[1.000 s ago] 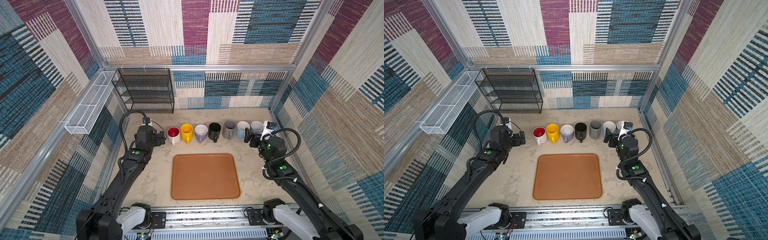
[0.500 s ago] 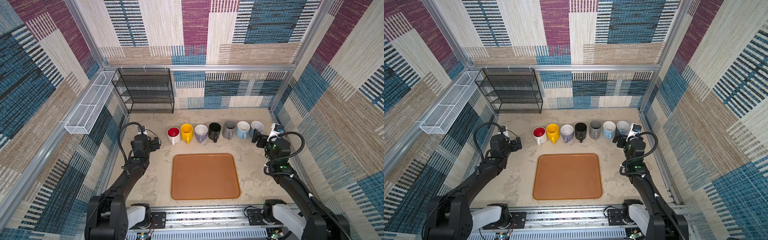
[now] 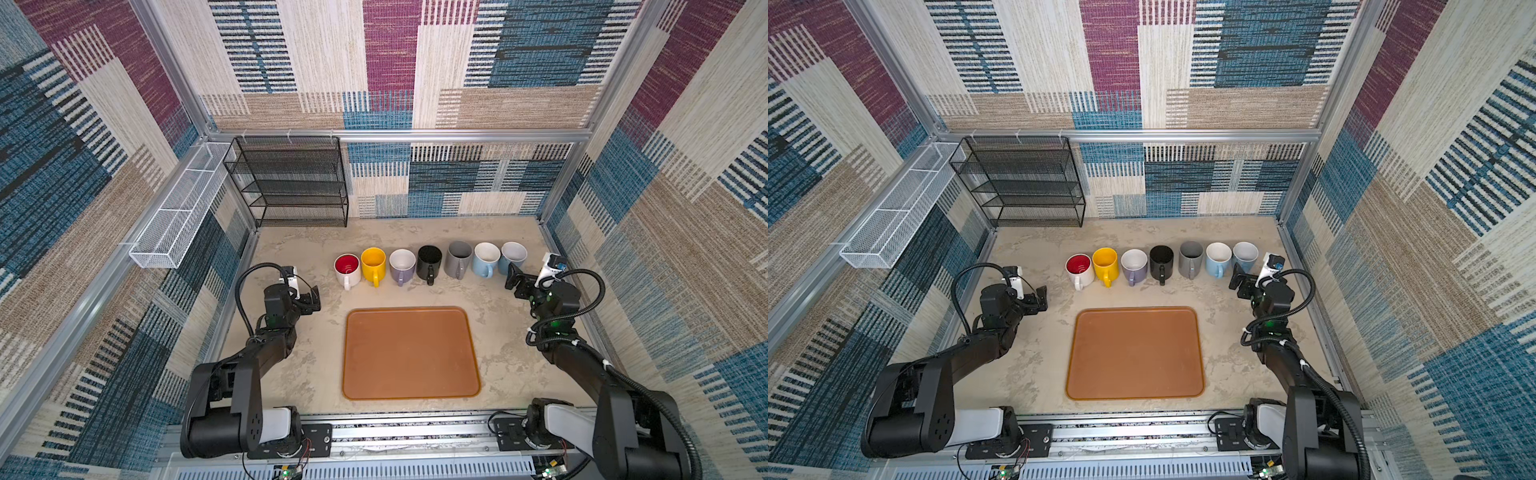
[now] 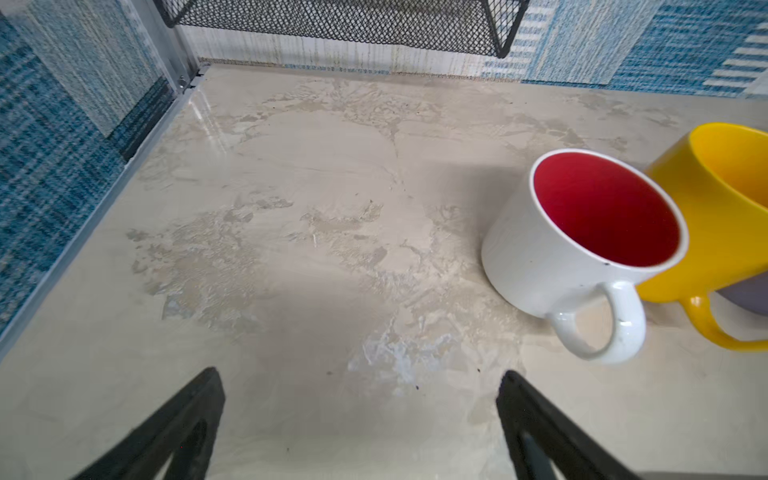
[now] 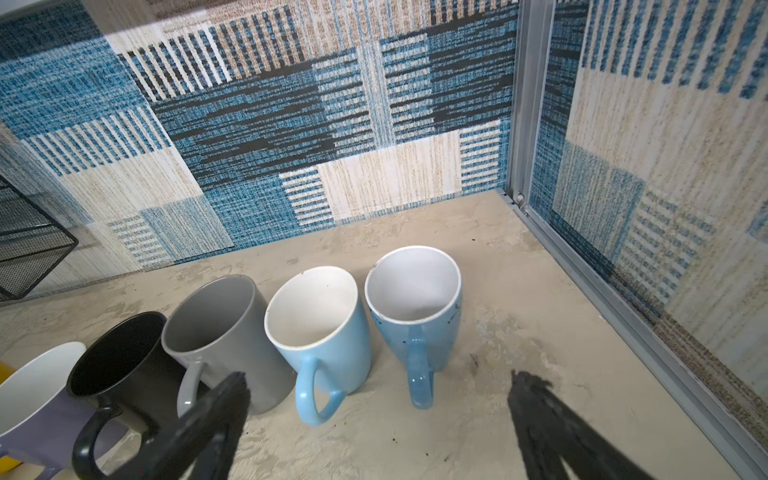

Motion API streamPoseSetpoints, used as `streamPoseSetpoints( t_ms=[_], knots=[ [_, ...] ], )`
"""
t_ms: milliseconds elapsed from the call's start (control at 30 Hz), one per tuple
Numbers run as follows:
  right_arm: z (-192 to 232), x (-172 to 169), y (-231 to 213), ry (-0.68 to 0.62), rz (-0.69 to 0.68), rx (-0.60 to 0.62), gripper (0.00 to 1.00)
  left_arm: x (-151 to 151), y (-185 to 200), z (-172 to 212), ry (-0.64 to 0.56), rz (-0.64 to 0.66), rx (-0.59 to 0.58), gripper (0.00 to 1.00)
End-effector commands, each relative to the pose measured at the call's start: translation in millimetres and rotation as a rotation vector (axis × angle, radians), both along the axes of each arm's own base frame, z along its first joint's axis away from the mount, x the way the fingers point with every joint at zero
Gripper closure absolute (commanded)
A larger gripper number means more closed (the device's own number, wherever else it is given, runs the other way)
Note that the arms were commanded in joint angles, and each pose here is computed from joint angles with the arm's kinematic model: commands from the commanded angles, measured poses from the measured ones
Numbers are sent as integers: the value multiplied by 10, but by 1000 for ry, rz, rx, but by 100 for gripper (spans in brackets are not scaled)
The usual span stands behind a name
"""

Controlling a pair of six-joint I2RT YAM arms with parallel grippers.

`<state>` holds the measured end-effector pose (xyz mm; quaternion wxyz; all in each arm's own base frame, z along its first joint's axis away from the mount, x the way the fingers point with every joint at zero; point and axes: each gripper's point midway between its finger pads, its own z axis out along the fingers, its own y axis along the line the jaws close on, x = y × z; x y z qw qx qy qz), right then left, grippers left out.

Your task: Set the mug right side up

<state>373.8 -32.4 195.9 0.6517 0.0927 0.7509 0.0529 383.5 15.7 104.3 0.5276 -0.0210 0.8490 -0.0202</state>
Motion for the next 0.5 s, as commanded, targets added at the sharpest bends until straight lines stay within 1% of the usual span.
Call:
streamPoseSetpoints(
  t_ms=[0,67,167,267,367,433,467],
  knots=[
    [183,13,38,-87,30,-36,0,90,-87,179,-128,-73,-7,1],
    [182,5,43,-96,42,-44,0,65,-76,149,-144,-73,-15,1],
    [185,-8,13,-113,56,-39,0,32,19,48,-163,-12,-15,1],
    [196,-17,-39,-122,62,-37,1,1,92,-22,-208,32,-18,1],
    [185,-22,-53,-118,69,-62,0,-10,100,-37,-180,34,-22,1],
    [165,-17,-38,-115,84,-74,0,27,67,-35,-183,10,-24,1],
    [146,-18,-23,-113,94,-77,0,51,37,-58,-158,-11,-28,1]
  ],
)
